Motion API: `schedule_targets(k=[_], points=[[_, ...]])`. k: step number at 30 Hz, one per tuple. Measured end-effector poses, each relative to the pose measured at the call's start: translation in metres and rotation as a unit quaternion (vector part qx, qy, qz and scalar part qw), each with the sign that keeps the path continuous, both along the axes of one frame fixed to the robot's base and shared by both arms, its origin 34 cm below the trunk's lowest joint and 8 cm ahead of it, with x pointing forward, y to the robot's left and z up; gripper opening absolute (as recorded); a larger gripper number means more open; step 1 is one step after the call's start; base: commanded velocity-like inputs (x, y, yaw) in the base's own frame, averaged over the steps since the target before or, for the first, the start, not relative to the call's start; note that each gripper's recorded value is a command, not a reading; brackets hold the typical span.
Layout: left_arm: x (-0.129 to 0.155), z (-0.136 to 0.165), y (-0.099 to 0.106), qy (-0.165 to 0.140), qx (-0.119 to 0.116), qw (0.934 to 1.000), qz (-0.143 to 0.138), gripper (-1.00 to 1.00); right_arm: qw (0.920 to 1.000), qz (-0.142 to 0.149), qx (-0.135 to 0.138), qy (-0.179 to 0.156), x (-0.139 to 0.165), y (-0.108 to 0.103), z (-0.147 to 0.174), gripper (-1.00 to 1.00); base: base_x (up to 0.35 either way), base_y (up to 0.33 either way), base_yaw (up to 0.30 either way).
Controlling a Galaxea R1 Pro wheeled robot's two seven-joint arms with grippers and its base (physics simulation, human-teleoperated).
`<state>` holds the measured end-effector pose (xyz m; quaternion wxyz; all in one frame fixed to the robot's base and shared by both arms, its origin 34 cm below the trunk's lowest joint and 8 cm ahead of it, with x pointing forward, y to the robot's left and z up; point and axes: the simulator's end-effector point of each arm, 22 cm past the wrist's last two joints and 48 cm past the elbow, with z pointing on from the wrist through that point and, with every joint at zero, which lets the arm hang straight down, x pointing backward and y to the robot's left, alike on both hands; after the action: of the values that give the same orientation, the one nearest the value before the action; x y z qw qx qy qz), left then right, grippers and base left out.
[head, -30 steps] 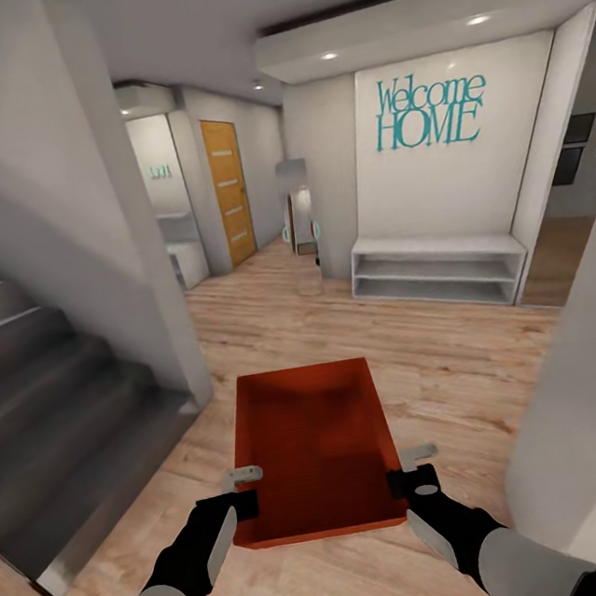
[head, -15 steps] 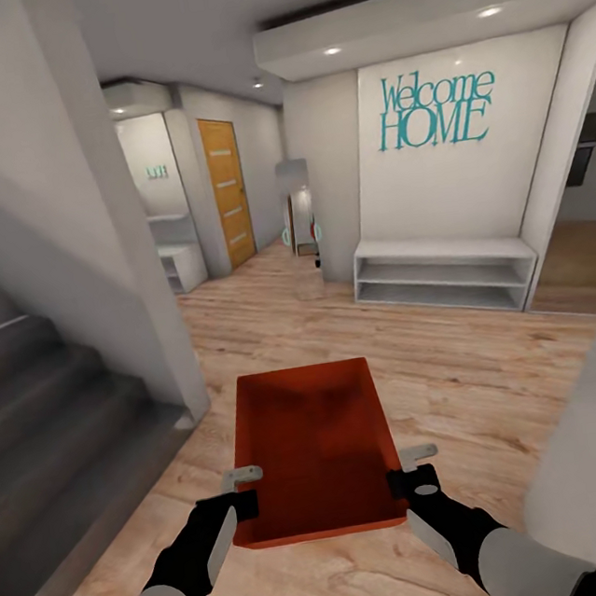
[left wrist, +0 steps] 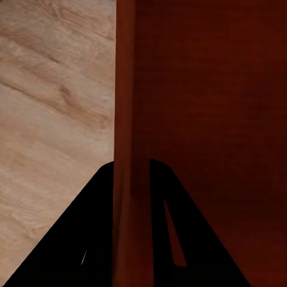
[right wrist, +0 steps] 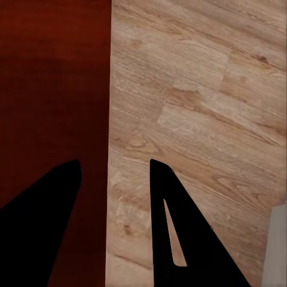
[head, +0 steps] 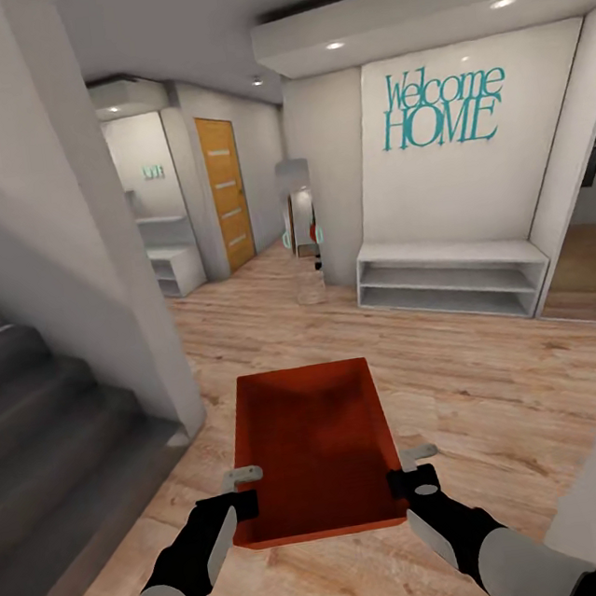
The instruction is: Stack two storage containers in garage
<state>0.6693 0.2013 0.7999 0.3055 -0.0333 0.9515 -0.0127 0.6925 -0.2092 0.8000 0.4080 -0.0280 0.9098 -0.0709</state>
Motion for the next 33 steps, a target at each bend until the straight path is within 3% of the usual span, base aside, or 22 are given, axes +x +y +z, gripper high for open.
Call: schedule_targets(k=[33], points=[[-0.0002,-0.0003,-0.0002,0.000,0.000,1.0000,0.000,-1.00,1.0000,0.000,0.000,0.000,-0.0003,-0.0002,-0.0003,-1.00,0.323,0.000,0.000]])
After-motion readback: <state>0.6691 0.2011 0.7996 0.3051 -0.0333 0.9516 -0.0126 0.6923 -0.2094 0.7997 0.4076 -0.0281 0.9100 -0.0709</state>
